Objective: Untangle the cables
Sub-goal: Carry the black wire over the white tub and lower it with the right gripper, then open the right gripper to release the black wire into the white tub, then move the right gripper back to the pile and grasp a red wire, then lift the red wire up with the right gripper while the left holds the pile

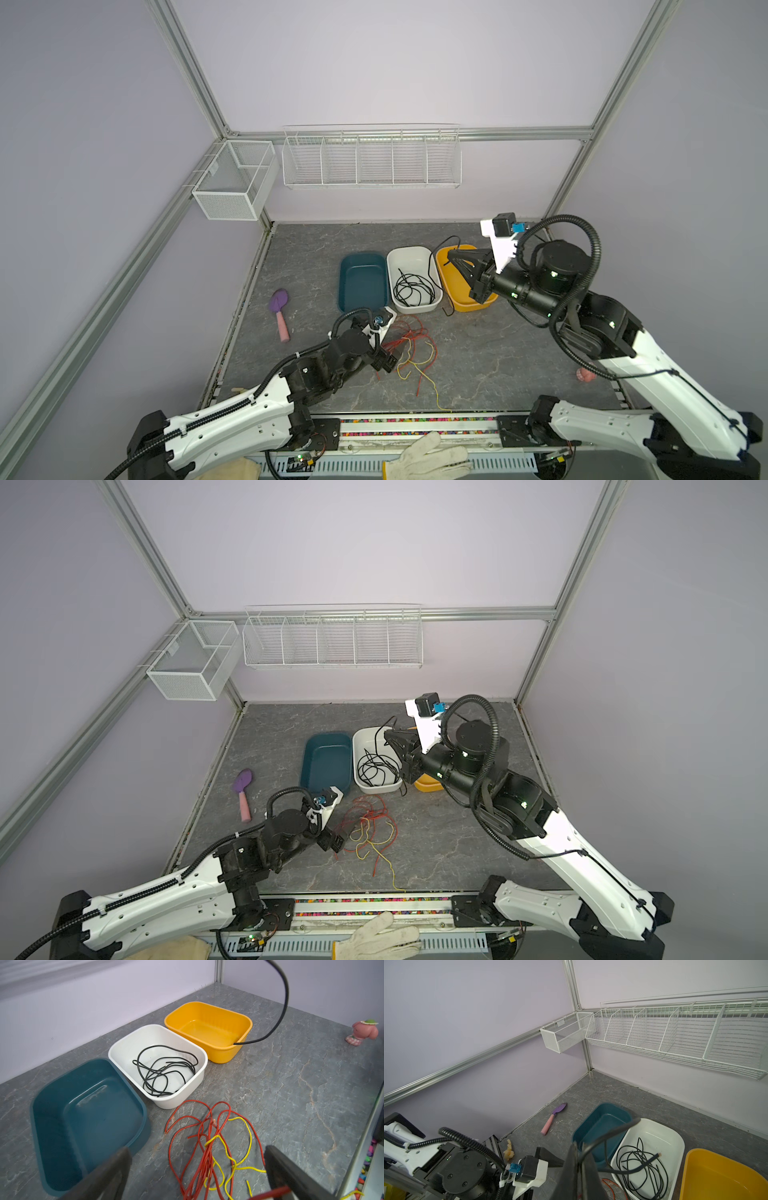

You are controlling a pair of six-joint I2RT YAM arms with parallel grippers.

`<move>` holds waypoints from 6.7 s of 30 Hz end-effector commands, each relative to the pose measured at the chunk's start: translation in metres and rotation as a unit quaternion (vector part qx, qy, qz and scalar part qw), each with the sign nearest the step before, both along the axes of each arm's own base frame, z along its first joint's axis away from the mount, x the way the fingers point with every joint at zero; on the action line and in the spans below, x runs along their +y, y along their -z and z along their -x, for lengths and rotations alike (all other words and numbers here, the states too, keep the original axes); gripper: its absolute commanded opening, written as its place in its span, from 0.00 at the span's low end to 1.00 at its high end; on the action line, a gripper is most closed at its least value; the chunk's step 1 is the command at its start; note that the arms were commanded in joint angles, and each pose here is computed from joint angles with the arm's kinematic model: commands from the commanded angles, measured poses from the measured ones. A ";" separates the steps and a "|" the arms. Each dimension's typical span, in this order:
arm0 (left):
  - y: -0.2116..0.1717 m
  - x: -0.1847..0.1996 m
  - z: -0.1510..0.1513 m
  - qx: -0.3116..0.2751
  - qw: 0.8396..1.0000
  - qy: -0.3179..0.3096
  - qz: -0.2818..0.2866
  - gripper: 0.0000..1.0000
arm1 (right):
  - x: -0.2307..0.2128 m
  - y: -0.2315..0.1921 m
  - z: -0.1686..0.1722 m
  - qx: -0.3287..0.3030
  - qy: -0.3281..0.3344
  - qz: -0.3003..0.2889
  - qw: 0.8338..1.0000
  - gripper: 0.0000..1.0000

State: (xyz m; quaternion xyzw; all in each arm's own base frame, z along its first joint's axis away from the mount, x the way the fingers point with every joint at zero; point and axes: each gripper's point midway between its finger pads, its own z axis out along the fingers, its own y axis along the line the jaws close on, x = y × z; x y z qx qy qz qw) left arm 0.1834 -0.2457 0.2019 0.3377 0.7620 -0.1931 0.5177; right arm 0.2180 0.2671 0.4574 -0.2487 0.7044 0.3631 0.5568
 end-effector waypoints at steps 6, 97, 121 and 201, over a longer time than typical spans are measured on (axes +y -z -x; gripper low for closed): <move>-0.019 0.013 0.008 -0.048 0.993 0.045 -0.093 0.99 | 0.020 -0.009 -0.027 -0.005 -0.029 -0.018 0.999 0.07; 0.062 0.006 0.010 -0.046 0.965 0.113 -0.234 0.99 | 0.033 0.377 -0.165 0.367 0.136 0.160 0.906 0.07; 0.064 0.005 0.012 -0.039 0.964 0.117 -0.235 0.99 | 0.023 0.299 -0.144 0.342 0.106 0.180 0.916 0.52; -0.061 0.008 0.000 0.173 0.951 -0.104 0.233 0.99 | 0.118 0.301 0.062 0.038 -0.067 0.103 0.992 0.44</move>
